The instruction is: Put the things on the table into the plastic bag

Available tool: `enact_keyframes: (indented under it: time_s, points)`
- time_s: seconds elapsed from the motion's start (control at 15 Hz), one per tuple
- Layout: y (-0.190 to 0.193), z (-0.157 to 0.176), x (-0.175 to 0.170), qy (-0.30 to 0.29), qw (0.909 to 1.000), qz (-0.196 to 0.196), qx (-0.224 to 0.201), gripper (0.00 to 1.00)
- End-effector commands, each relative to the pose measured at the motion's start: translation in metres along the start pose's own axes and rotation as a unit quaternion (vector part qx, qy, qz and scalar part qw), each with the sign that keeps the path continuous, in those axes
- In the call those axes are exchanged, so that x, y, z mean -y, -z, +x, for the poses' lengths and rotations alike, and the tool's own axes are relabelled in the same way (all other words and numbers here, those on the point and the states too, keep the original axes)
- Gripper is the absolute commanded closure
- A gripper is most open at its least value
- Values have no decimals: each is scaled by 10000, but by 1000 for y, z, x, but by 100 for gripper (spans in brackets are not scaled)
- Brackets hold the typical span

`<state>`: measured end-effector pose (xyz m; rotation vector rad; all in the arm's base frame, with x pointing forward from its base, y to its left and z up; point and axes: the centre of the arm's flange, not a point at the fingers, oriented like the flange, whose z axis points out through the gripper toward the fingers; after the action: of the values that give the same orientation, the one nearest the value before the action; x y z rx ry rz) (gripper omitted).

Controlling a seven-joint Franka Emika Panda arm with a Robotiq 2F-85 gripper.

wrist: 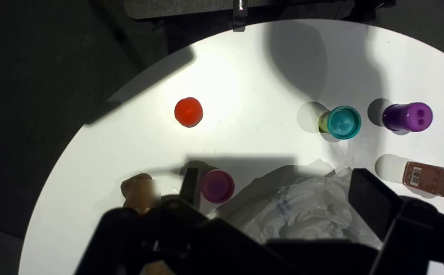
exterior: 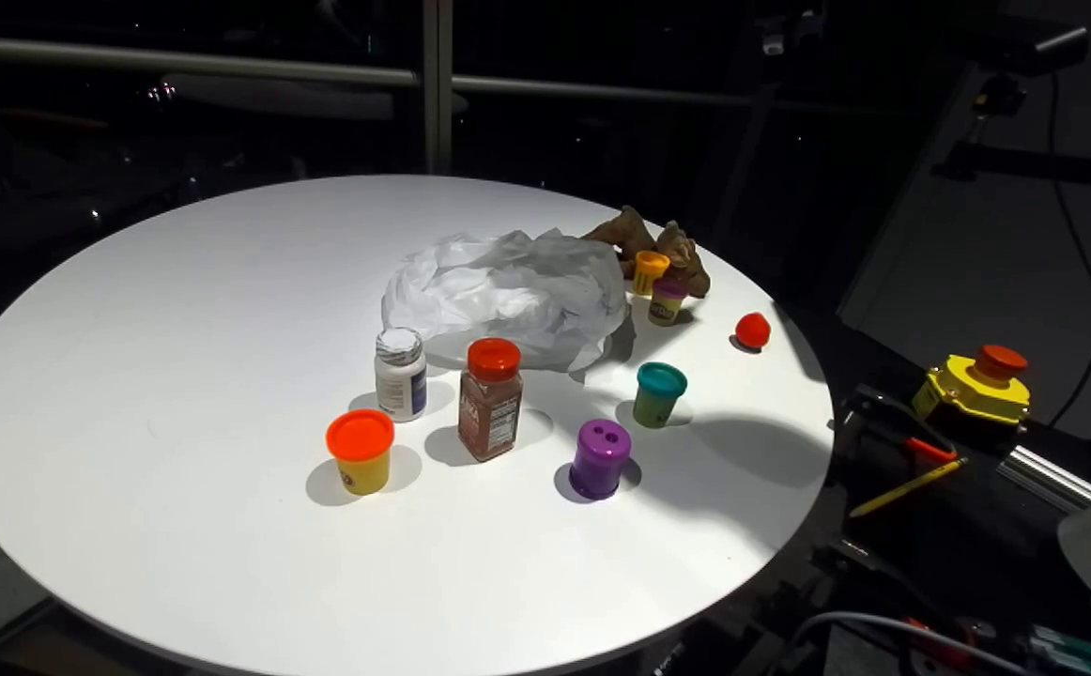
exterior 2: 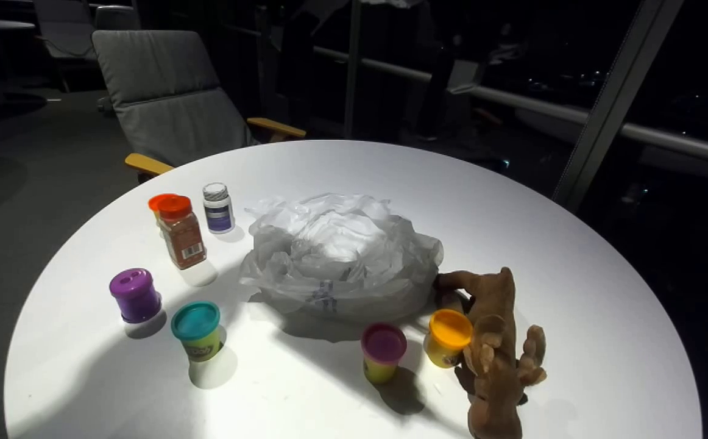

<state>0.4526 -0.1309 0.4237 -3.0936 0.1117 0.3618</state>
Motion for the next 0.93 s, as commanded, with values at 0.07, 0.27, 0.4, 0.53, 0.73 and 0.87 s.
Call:
enact_keyframes:
  time_s: [0.07,0.27,0.4,0.53,0.73,0.87]
  points:
    - [0,0,0,0,10000,0,0,0]
    - [-12,9,3,-188,9998,-90,-67,0]
    - [-30,20,4,-326,9994,-102,-45,0]
    - [-52,30,5,-367,9993,-122,5,0]
    - [-88,45,3,-489,9987,-110,61,0]
    - [-113,48,-1,-563,9983,-99,99,0]
